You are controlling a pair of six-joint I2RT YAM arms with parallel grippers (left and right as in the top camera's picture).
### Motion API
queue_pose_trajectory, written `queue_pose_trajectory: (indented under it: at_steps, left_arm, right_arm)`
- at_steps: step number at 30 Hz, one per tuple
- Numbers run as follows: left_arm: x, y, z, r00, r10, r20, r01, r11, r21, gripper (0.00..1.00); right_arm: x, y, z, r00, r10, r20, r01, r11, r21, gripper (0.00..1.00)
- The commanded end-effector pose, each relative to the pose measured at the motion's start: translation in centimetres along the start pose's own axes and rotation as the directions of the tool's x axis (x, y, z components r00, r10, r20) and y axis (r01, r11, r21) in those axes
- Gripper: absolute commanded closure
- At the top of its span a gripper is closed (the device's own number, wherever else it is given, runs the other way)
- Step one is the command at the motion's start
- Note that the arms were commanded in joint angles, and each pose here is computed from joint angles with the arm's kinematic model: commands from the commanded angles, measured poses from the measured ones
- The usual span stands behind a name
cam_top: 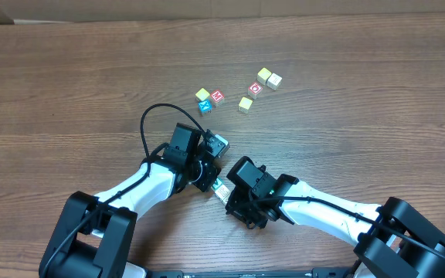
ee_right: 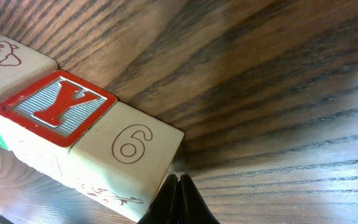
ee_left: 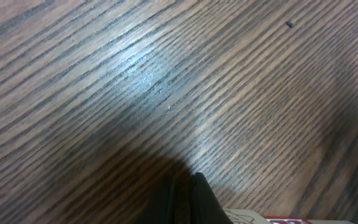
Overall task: Flip 5 blocks
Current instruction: 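Squeeze the block row between the left and right grippers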
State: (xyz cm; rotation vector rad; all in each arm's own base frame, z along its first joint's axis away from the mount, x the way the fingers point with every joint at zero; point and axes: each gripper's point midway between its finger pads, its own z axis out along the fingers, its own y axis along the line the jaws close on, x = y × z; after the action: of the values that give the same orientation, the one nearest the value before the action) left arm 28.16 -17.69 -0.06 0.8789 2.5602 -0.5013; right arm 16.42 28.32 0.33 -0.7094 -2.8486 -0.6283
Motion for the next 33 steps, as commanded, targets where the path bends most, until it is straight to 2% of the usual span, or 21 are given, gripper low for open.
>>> queue_pose_trajectory:
  at_steps: [1, 33]
  left_arm:
    - [0.7, -1.5, 0.6, 1.0, 0.018, -0.018, -0.016, 0.997, 0.075, 0.96]
    - [0.4, -1.8, 0.6, 0.999, 0.033, -0.002, -0.032, 0.995, 0.095, 0.96]
  right_arm:
    - [-0.3, 0.6, 0.2, 1.0, -0.006, 0.025, 0.007, 1.0, -0.021, 0.96]
    - [-0.5, 2.4, 0.1, 0.996, 0.09, 0.025, -0.087, 0.992, -0.094, 0.96]
